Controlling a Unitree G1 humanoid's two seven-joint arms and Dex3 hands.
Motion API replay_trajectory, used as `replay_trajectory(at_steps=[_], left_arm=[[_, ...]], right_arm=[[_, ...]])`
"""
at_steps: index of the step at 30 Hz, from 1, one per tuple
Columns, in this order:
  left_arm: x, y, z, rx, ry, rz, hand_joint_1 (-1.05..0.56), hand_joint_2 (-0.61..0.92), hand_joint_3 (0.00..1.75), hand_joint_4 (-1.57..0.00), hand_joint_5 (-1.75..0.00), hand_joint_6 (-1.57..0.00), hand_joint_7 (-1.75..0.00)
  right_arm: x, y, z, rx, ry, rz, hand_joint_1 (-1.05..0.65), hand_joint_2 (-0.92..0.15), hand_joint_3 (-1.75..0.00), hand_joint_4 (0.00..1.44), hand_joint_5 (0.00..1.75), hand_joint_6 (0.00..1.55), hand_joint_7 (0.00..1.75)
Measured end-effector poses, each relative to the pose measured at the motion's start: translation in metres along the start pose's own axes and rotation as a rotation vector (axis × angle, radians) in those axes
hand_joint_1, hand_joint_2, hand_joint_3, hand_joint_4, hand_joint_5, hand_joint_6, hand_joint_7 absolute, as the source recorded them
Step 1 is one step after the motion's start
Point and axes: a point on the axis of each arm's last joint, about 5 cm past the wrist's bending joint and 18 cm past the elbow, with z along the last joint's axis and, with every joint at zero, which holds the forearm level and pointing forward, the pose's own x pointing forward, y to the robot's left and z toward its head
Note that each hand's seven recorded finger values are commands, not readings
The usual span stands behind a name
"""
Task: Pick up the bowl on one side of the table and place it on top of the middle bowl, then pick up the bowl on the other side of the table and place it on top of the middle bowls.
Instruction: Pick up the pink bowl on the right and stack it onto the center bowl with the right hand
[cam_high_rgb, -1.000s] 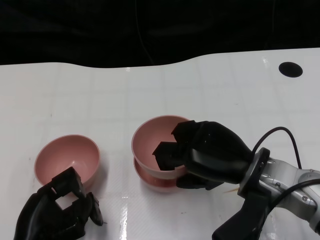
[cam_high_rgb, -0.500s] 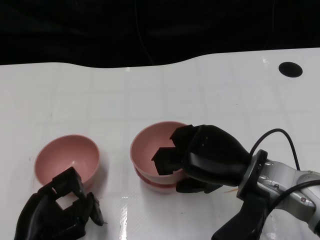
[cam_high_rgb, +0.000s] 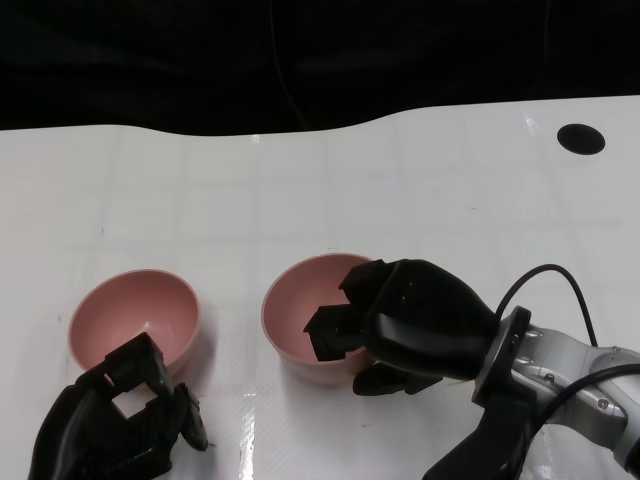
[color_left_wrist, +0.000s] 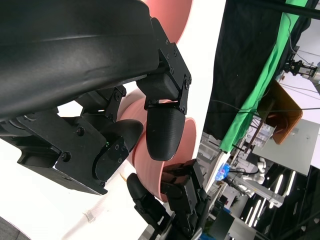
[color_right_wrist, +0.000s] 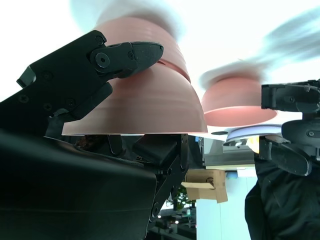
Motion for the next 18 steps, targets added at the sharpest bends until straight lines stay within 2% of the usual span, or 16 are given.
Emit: replay_trajectory(at_steps=[16,18], left_arm=[[0.001,-0.0019,-0.0001,0.001,-0.003,0.003,-0.03,0.58,1.24,-0.83,-1.75,-0.75,-1.65],[0.0011,-0.0019,0.0,0.002,-0.006,0.003,-0.03,0.58,1.25,-0.83,-1.75,-0.75,-1.65]], right_arm=[[-0.0002,0.0049,-0.0011,0.007,0.001,0.021,-0.21,-0.8,-0.37,0.85,1.75,0.8,1.16],[0.0,0.0053,-0.001,0.008,-0.003,0.015,-0.2,-0.78,-0.36,0.86,1.75,0.79,1.24]])
